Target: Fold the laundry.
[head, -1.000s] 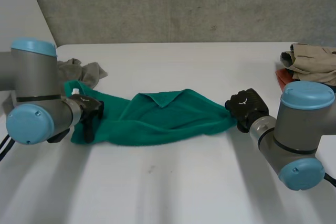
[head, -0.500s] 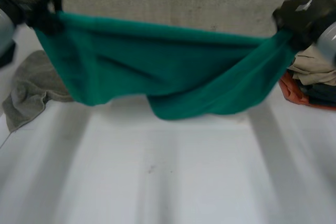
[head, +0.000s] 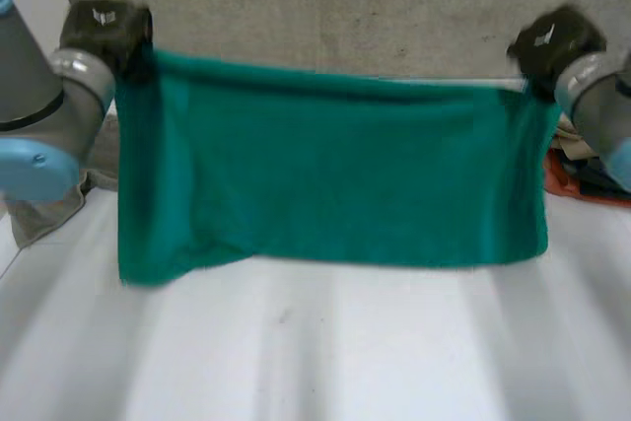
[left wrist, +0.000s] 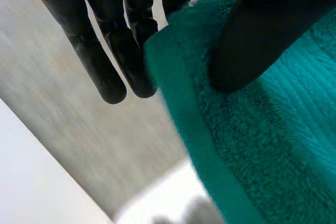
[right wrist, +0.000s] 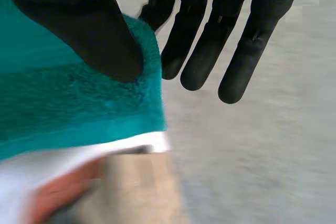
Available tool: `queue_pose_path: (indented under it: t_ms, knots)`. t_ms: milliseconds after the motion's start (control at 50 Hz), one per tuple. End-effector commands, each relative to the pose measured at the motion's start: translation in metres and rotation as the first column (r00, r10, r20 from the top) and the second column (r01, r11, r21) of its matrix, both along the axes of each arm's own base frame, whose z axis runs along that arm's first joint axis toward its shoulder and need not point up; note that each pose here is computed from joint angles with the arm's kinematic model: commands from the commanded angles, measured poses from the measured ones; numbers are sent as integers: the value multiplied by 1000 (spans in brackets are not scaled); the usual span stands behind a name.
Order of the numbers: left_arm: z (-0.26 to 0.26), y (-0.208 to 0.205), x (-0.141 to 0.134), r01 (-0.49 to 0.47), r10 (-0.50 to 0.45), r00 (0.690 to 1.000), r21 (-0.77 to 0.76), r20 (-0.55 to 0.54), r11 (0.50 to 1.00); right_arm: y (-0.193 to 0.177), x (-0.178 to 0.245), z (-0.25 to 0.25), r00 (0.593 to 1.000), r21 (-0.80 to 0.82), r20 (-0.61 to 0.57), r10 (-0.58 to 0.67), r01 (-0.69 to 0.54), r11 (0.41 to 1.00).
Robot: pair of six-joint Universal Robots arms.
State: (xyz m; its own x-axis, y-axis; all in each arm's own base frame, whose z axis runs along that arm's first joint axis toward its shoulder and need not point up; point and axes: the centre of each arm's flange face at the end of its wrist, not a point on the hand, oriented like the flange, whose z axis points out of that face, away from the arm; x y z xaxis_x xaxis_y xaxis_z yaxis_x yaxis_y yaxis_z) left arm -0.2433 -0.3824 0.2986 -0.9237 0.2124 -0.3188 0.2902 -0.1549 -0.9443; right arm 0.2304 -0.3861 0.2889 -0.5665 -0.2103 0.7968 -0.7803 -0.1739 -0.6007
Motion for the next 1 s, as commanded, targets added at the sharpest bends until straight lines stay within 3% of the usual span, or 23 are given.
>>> queue_pose_path:
  t_ms: [20, 40, 80, 100, 140, 240, 300, 400, 480, 640, 800, 1000]
  knots:
    - [90, -17, -9, -86, -13, 980, -477, -200, 875, -38, 9, 76, 967, -519, 255, -5, 141, 843]
    - [108, -14, -8, -110, -32, 970, -549, -242, 829, -36, 10, 95, 956, -606, 288, 56, 136, 784]
    - [119, -10, -6, -127, -40, 964, -587, -263, 800, -33, 11, 109, 945, -677, 303, 123, 122, 725]
    - [124, -7, -6, -129, -47, 961, -594, -272, 794, -31, 13, 116, 936, -721, 302, 184, 98, 686]
    - [121, -5, -7, -121, -47, 963, -579, -266, 806, -29, 14, 118, 930, -737, 294, 221, 73, 672]
    - [88, -4, -3, -100, -9, 973, -458, -229, 883, -33, 13, 95, 931, -668, 291, 220, 33, 743]
    - [56, -3, 3, -93, 19, 980, -367, -200, 926, -36, 9, 65, 940, -567, 286, 183, 12, 824]
    - [-19, 13, 6, -49, 30, 993, -165, -116, 985, -29, 2, -8, 959, -321, 248, 140, -55, 945]
    - [-77, 32, 8, -18, 17, 998, -5, -55, 1000, -8, -1, -71, 966, -89, 222, 132, -115, 989]
    - [-151, 74, 22, -25, -5, 992, 233, 126, 972, 39, -7, -156, 978, 256, 183, 104, -149, 955]
    - [-153, 98, 36, -55, -54, 956, 355, 289, 933, 49, -16, -169, 981, 318, 179, 74, -129, 939]
    - [-121, 110, 24, 35, -158, 948, 402, 277, 915, 52, -17, -163, 980, 308, 185, 74, -129, 942]
